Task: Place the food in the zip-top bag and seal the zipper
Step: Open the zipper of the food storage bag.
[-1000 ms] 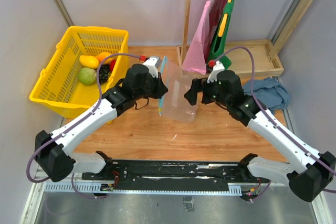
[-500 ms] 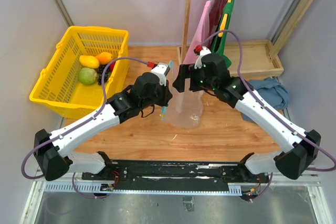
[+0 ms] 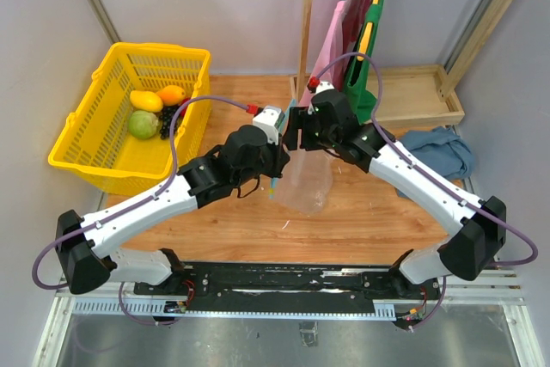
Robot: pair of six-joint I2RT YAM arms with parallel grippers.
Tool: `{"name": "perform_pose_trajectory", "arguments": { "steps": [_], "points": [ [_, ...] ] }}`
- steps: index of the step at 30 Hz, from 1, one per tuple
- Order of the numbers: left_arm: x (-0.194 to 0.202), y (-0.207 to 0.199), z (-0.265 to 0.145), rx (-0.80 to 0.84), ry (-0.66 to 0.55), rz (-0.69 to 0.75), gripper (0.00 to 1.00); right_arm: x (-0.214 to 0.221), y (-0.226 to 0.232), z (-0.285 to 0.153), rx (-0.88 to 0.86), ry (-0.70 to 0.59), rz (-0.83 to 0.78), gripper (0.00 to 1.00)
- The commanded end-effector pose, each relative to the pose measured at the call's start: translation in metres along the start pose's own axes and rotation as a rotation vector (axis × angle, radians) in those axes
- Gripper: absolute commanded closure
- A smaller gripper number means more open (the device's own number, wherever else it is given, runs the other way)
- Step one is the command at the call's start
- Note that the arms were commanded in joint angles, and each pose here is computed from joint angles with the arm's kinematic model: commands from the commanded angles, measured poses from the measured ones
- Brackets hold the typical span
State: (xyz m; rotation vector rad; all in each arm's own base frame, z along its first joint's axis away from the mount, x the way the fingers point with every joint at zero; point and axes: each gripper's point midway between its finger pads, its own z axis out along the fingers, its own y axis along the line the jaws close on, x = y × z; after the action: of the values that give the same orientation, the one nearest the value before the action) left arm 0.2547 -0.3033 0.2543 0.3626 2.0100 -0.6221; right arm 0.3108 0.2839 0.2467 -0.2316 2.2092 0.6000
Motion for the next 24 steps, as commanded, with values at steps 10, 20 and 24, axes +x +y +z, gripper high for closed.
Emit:
{"name": "perform_pose_trajectory", "arguments": {
  "steps": [10, 20, 24],
  "points": [
    [-0.013, -0.022, -0.005, 0.067, -0.075, -0.023, 0.93, 0.000, -0.006, -0.003, 0.041, -0.022, -0.039, 0.89],
    [-0.034, -0.024, -0.042, 0.127, -0.158, -0.088, 0.51, 0.010, -0.007, -0.019, -0.021, -0.040, -0.127, 0.99],
    [-0.033, -0.016, -0.041, 0.084, -0.156, -0.091, 0.41, 0.012, -0.004, -0.025, -0.045, -0.048, -0.159, 0.99]
  ]
}}
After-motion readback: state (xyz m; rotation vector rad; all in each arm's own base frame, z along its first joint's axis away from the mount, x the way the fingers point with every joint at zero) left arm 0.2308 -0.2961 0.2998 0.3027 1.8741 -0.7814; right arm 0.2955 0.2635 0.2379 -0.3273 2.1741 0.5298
